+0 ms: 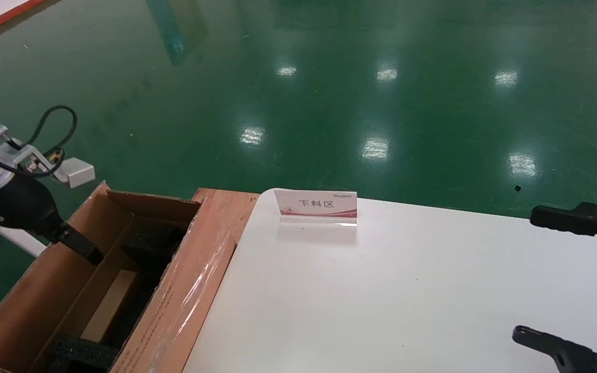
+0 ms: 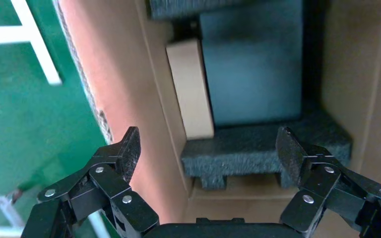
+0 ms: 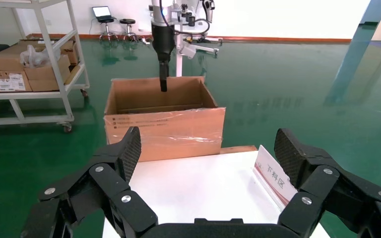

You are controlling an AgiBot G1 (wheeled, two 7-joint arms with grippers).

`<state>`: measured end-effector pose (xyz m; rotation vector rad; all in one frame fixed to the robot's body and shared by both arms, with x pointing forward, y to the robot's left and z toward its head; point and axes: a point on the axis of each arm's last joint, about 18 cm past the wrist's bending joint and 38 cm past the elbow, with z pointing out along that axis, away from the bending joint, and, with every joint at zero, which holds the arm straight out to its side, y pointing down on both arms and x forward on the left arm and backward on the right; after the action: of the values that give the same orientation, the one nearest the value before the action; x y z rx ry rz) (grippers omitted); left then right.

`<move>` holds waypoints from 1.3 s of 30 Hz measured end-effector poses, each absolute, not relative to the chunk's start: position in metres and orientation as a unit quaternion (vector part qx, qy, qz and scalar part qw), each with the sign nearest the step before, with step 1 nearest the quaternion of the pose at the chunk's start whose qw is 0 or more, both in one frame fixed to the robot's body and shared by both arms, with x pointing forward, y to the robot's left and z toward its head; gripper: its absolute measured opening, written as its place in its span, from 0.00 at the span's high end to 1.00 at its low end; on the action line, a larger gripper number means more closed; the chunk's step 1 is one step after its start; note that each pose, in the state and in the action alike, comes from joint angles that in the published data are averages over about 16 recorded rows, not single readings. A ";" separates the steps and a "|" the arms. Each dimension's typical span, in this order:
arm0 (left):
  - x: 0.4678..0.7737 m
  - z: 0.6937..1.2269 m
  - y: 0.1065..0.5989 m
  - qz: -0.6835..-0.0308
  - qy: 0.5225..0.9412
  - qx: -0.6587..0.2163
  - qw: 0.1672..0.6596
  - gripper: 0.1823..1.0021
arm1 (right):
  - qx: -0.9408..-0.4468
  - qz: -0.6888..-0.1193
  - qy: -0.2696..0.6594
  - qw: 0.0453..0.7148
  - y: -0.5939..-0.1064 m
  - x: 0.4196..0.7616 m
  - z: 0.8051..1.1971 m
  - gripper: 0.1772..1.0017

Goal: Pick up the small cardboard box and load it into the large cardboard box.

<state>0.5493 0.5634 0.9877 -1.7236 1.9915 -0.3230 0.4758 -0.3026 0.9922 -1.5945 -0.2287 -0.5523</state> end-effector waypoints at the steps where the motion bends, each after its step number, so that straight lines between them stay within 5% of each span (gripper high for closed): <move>1: 0.549 0.992 0.562 -0.131 0.732 -0.623 0.244 0.03 | -0.704 -0.244 -0.101 0.659 -0.303 0.476 0.992 0.00; 21: 0.543 1.062 0.508 -0.321 0.782 -0.450 0.289 0.00 | -0.704 -0.244 -0.101 0.659 -0.303 0.476 0.992 0.00; 39: 0.576 1.010 0.398 -0.428 0.835 -0.289 0.190 0.00 | -0.704 -0.244 -0.101 0.659 -0.303 0.476 0.992 0.00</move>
<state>0.5756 0.3975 1.0096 -0.8122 2.3481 -1.2018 0.4760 -0.3027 0.9921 -1.5948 -0.2280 -0.5526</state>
